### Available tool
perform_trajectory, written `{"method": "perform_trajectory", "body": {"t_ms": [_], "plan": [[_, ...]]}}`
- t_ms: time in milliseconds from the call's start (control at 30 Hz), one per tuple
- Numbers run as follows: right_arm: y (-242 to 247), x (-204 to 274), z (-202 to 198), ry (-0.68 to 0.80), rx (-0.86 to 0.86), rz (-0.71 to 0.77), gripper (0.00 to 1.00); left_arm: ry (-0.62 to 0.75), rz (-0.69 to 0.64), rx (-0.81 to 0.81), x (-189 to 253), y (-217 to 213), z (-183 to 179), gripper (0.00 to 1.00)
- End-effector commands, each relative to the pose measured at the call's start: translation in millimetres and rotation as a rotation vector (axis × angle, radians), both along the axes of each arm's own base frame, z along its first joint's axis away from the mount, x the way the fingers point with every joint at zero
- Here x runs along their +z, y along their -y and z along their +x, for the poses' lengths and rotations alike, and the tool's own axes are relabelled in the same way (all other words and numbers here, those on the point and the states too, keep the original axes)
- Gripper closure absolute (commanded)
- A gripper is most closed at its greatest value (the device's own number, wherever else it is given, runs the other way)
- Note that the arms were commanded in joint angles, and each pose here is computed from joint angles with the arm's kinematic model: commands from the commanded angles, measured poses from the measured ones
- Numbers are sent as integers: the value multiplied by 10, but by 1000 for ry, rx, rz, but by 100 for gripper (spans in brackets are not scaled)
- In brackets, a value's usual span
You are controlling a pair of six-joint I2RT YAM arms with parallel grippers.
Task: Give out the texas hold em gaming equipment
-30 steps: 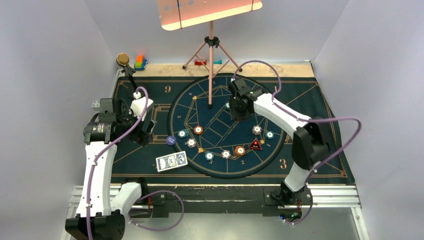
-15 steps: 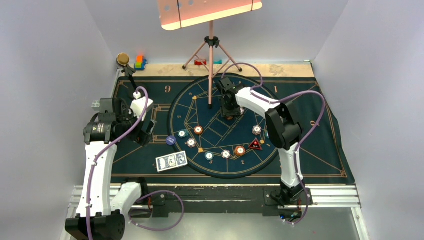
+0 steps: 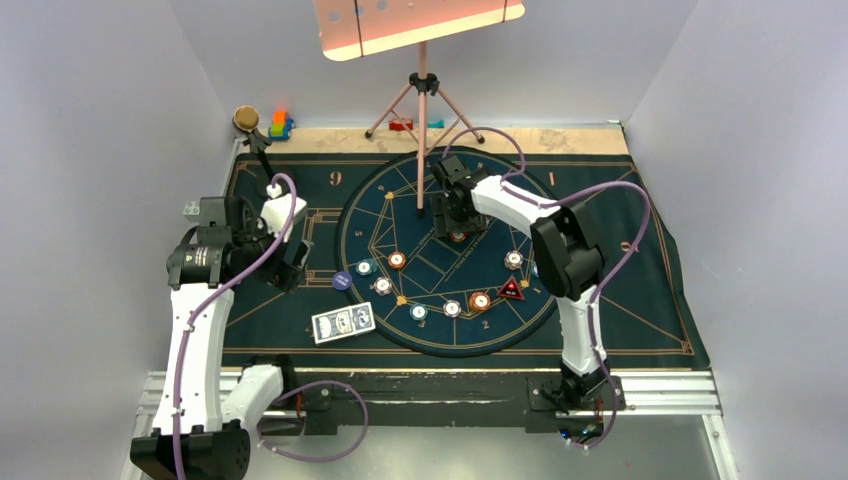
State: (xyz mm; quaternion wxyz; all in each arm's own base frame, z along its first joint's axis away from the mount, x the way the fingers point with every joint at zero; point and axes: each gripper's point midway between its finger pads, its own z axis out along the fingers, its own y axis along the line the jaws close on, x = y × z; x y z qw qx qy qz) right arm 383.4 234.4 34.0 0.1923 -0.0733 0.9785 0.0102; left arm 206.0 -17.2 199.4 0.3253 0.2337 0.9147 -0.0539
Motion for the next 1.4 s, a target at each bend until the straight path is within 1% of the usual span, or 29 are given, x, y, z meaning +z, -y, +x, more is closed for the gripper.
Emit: {"method": "perform_trajectory", "body": {"t_ms": [0,133,200,433,533,667,833,1100,1167,1367], "plan": [[-66,537,-12,98,15,77,27,47,8,1,139,-15,23,0],[-75,810,-284,133,37,100,26,47,10,2,138,-19,20,0],[-28,891,-478,143,46,112,22,46,10,2,134,-20,21,0],[285,672,-1183,82,45,109,14,37,-10,-9,121,20,33,0],[381,546,-1392,47,39,107,12,34,-20,-9,120,34,32,0],[403,368,-1551,6,33,107,10,31,-30,-12,123,53,30,0],[328,183,-1620,-32,39,107,11,32,-27,-12,143,50,9,0],[272,-40,-1661,-67,47,76,18,40,-11,-8,155,23,1,0],[280,-77,-1655,-72,44,63,21,40,-12,-8,159,24,6,0],[318,-146,-1677,-86,42,41,38,41,-10,-7,167,18,20,0]]}}
